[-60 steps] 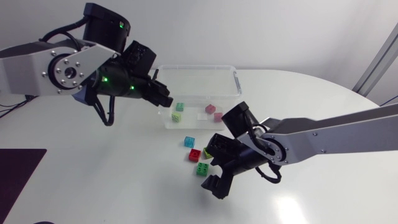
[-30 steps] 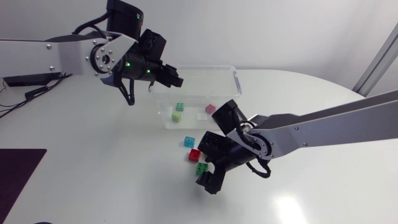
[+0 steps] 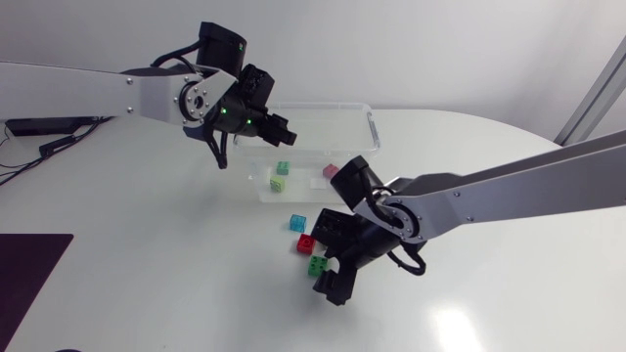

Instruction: Place the duplo bricks in the container

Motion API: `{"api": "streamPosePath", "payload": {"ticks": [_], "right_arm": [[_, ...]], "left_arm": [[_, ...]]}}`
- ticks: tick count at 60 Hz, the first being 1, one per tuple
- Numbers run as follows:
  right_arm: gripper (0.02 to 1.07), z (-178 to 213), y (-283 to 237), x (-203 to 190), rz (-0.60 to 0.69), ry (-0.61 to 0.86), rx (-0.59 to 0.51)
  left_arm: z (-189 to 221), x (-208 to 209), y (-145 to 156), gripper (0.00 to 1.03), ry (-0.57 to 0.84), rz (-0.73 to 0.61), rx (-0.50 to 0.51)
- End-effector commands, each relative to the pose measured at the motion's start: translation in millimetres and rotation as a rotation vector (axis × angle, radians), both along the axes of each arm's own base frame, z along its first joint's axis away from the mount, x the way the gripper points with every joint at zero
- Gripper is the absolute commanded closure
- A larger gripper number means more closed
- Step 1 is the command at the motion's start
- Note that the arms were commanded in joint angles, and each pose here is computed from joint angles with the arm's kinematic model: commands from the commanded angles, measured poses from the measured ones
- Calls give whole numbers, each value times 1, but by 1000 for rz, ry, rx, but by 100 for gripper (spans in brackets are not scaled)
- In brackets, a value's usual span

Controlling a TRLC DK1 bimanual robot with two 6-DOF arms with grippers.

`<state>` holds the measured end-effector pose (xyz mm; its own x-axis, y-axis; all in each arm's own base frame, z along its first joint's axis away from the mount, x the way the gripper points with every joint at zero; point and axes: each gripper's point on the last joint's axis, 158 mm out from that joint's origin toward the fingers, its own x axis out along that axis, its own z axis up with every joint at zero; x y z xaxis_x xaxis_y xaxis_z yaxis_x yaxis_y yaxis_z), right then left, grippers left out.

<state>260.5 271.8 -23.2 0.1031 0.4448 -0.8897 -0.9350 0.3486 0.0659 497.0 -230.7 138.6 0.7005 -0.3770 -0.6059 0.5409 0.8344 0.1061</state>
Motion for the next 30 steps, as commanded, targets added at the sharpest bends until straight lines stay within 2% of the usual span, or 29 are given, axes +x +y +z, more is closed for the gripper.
{"api": "streamPosePath", "payload": {"ticks": [1,11,17,23,30], "right_arm": [[13,-5,-3,4,25,2,-23],[15,-8,-4,5,40,17,-42],[18,-11,-5,9,36,25,-67],[20,-14,-5,10,36,35,-82],[30,-19,-5,11,39,46,-94]], "left_arm": [[-2,8,1,47,0,6,-7],[-5,6,2,25,9,6,-3],[-5,4,4,15,12,7,-2],[-8,1,7,14,18,10,2],[-6,-1,11,10,14,12,3]]}}
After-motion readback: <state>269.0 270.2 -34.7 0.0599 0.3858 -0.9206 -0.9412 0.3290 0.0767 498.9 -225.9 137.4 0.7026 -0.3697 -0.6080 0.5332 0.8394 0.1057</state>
